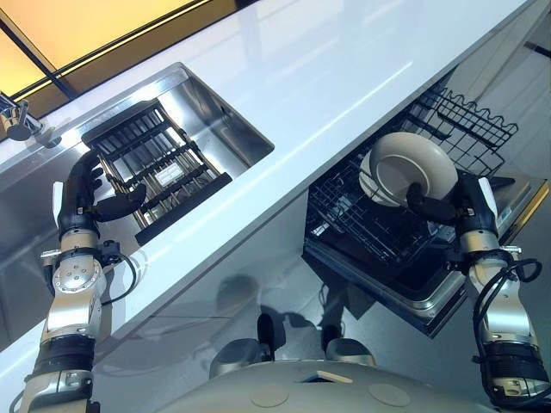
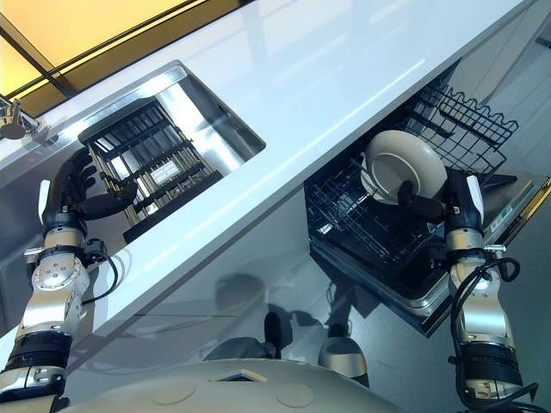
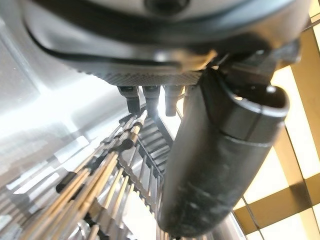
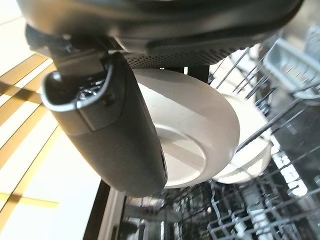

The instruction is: Pick up plates and place into dishwasher.

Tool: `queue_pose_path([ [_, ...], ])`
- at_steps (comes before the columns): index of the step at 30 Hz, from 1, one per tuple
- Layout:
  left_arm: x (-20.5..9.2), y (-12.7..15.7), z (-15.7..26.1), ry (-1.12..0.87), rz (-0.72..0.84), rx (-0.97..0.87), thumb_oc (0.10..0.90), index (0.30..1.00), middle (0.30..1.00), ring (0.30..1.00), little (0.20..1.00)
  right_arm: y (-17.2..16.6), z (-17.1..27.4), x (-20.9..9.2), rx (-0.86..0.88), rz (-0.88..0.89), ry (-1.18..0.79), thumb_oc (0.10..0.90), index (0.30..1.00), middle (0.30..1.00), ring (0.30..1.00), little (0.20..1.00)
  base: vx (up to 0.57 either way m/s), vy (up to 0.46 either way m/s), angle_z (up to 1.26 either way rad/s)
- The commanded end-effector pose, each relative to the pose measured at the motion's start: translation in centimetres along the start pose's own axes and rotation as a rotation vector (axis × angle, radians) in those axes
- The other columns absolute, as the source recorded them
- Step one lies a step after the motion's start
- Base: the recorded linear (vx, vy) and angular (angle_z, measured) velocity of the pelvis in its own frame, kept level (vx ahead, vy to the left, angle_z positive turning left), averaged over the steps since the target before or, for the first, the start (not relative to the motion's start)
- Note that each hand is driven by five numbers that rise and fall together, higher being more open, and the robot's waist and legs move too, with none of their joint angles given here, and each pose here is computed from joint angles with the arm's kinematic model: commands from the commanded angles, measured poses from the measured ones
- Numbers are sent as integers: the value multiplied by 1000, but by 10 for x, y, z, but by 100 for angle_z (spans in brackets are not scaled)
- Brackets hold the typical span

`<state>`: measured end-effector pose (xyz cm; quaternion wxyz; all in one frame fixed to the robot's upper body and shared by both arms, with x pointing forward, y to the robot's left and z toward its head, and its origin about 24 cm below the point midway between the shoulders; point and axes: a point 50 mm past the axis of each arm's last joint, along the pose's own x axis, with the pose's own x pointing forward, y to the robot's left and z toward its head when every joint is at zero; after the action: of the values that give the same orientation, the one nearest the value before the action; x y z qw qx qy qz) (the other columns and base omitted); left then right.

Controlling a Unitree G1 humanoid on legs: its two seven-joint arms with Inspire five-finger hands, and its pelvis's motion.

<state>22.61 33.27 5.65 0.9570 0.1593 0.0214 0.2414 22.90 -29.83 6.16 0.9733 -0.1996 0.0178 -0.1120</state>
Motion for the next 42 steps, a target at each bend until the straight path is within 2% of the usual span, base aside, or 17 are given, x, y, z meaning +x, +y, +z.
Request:
queue_pose_path([
  [1, 13, 25, 38, -218, 138, -9, 800, 900, 900, 900, 900, -8, 79, 6, 31, -28, -430, 100, 300, 300, 300, 200, -12, 34, -1],
  [5, 12, 23, 35, -212, 138, -18, 800, 900, 900, 900, 900, 4, 75, 6, 32, 26, -389, 100, 300, 300, 300, 200, -15, 38, -1],
  [9, 9, 20, 32, -209, 143, -35, 800, 900, 900, 900, 900, 21, 55, 3, 2, 103, -260, 100, 300, 300, 300, 200, -19, 40, 0],
  [15, 6, 9, 29, -202, 119, -60, 800, 900, 900, 900, 900, 52, 22, 0, -157, 188, -93, 100, 300, 300, 300, 200, 12, 59, 4],
  [19, 5, -4, 29, -198, 83, -71, 800, 900, 900, 900, 900, 69, -4, -4, -279, 178, 20, 100, 300, 300, 300, 200, 2, 86, 8],
  [27, 4, -18, 32, -202, 38, -86, 800, 900, 900, 900, 900, 81, -18, -4, -344, 94, 73, 100, 300, 300, 300, 200, -5, 55, 14],
  [28, 4, -18, 32, -201, 36, -87, 800, 900, 900, 900, 900, 82, -18, -4, -338, 91, 71, 306, 476, 476, 476, 406, -15, 39, 11],
  [29, 3, -20, 32, -202, 31, -88, 800, 900, 900, 900, 900, 84, -15, -3, -323, 79, 61, 682, 799, 799, 799, 782, -17, 29, 10],
  [30, 3, -21, 32, -200, 29, -90, 800, 900, 900, 900, 900, 86, -12, -3, -308, 71, 47, 800, 900, 900, 900, 900, -20, 29, 9],
  [34, 3, -24, 32, -197, 17, -93, 800, 900, 900, 900, 900, 82, 9, 4, -215, 6, -67, 800, 900, 900, 900, 900, -12, 14, 6],
  [37, 2, -28, 31, -196, 5, -93, 800, 900, 900, 900, 900, 76, 45, 9, -41, -86, -259, 800, 900, 900, 900, 900, -8, -5, 6],
  [42, 4, -29, 31, -198, 6, -99, 800, 900, 900, 900, 900, 57, 78, 9, 216, -190, -452, 800, 900, 900, 900, 900, 0, 0, 0],
])
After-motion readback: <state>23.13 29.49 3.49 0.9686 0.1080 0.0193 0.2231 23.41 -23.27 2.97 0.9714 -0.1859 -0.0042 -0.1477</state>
